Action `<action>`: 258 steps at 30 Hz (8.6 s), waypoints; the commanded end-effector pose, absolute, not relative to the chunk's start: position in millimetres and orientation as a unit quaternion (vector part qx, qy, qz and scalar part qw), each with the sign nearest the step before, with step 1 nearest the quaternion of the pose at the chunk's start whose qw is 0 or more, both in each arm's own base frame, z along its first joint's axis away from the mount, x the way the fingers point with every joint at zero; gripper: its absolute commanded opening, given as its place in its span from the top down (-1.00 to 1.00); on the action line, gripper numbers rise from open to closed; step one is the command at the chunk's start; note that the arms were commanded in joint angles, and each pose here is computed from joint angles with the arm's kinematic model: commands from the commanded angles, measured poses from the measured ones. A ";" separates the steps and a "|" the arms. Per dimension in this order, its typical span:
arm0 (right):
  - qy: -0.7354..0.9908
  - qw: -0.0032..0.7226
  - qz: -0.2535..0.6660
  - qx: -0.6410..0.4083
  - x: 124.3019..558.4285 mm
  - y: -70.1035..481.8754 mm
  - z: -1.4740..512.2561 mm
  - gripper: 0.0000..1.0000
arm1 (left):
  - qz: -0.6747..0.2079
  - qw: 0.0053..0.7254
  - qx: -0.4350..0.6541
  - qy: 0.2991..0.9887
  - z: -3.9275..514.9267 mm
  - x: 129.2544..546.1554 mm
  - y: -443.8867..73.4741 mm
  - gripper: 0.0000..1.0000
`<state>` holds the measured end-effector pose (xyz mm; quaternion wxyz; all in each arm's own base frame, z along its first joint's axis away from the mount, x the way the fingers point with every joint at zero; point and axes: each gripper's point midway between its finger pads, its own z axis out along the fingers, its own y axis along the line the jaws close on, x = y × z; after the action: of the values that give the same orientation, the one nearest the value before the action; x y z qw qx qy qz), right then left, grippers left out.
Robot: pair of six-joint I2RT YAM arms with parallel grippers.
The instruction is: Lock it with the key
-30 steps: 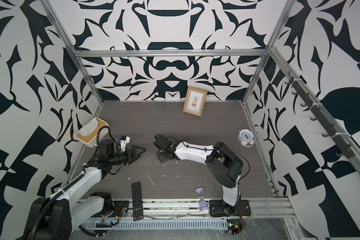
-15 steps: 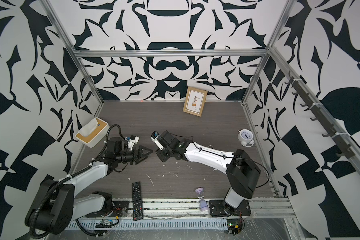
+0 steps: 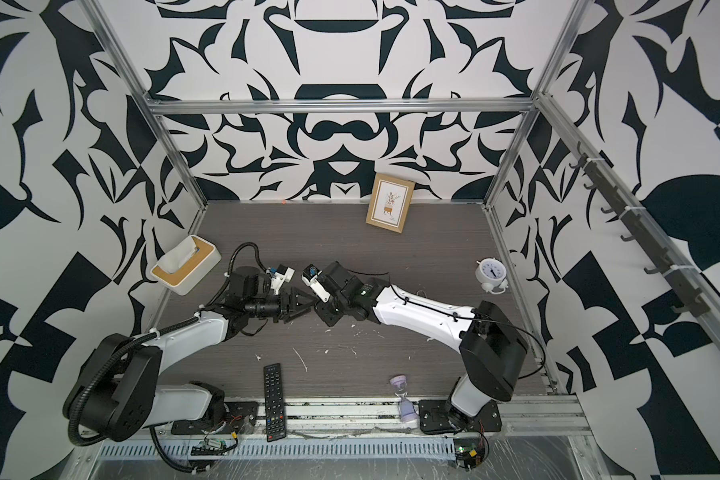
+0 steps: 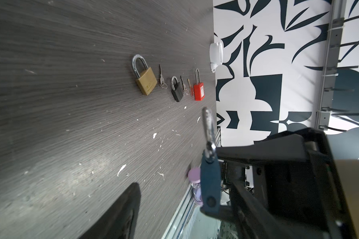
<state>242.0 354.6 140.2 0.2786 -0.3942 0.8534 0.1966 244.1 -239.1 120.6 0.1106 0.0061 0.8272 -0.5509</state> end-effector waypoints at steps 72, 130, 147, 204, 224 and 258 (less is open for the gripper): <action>0.719 0.194 0.668 -0.016 286.8 340.6 237.2 0.13 | -0.719 0.253 -0.099 0.640 227.2 287.9 -252.3 1.00; 0.732 0.018 0.681 0.003 241.2 306.5 271.8 1.00 | -0.503 0.433 0.204 0.720 243.2 283.7 -251.4 -0.82; 0.717 0.019 0.697 0.016 260.4 315.5 274.6 1.00 | -0.602 0.372 0.189 0.681 237.9 271.8 -272.1 -0.53; 0.734 0.132 0.666 -0.015 286.2 290.4 256.9 1.00 | -0.634 0.343 0.145 0.677 254.5 253.9 -267.7 -0.47; 0.759 0.172 0.624 -0.061 270.2 279.8 258.8 1.00 | -0.672 0.289 0.109 0.673 264.9 265.6 -277.7 -0.05; 0.758 0.188 0.621 -0.068 275.2 280.7 257.8 1.00 | -0.690 0.260 0.111 0.666 258.4 260.9 -282.2 -0.27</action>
<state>273.2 278.2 231.5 0.1495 -0.0318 0.7776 0.6099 261.0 -281.0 246.3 0.2476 0.1015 0.6803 -0.6823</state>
